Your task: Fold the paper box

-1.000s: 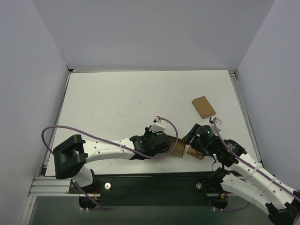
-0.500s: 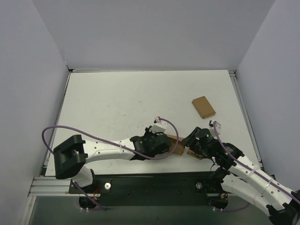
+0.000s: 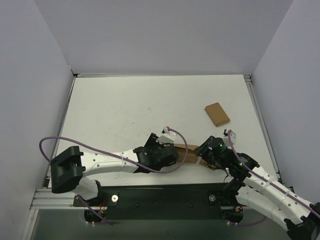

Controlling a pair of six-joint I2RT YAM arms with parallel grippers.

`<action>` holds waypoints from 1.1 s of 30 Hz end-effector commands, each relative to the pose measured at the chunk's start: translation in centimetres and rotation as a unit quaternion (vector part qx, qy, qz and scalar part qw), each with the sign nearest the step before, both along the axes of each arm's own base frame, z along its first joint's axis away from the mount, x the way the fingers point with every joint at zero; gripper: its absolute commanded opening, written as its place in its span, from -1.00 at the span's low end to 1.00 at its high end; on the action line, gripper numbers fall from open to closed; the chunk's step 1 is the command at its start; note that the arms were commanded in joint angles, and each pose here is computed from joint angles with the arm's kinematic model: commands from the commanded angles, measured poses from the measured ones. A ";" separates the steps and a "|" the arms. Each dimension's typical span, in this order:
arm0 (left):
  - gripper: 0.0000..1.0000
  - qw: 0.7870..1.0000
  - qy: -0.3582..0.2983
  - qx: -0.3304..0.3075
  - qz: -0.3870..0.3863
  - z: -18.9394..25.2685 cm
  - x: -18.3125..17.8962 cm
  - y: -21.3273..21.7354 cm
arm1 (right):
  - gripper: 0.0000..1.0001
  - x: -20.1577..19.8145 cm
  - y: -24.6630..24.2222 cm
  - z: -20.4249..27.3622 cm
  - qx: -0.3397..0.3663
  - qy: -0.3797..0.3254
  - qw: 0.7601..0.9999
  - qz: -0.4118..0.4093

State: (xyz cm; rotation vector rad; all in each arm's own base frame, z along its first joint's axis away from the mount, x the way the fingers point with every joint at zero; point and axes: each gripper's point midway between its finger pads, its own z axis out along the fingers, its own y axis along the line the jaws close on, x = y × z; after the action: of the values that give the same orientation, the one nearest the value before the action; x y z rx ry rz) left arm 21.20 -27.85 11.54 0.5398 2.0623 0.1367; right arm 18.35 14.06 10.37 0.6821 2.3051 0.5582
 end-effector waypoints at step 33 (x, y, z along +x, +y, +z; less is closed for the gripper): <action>0.67 0.931 0.060 -0.295 -0.206 8.9 -5.1 -4.5 | -0.51 -0.1 -2.2 -1.8 -0.049 0.011 0.998 -0.034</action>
State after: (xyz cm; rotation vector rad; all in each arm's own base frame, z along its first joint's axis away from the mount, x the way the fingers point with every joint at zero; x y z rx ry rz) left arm 15.35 -31.11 15.91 0.7619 1.9730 -0.5388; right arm 18.77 13.65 10.47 0.7105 2.2767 0.5371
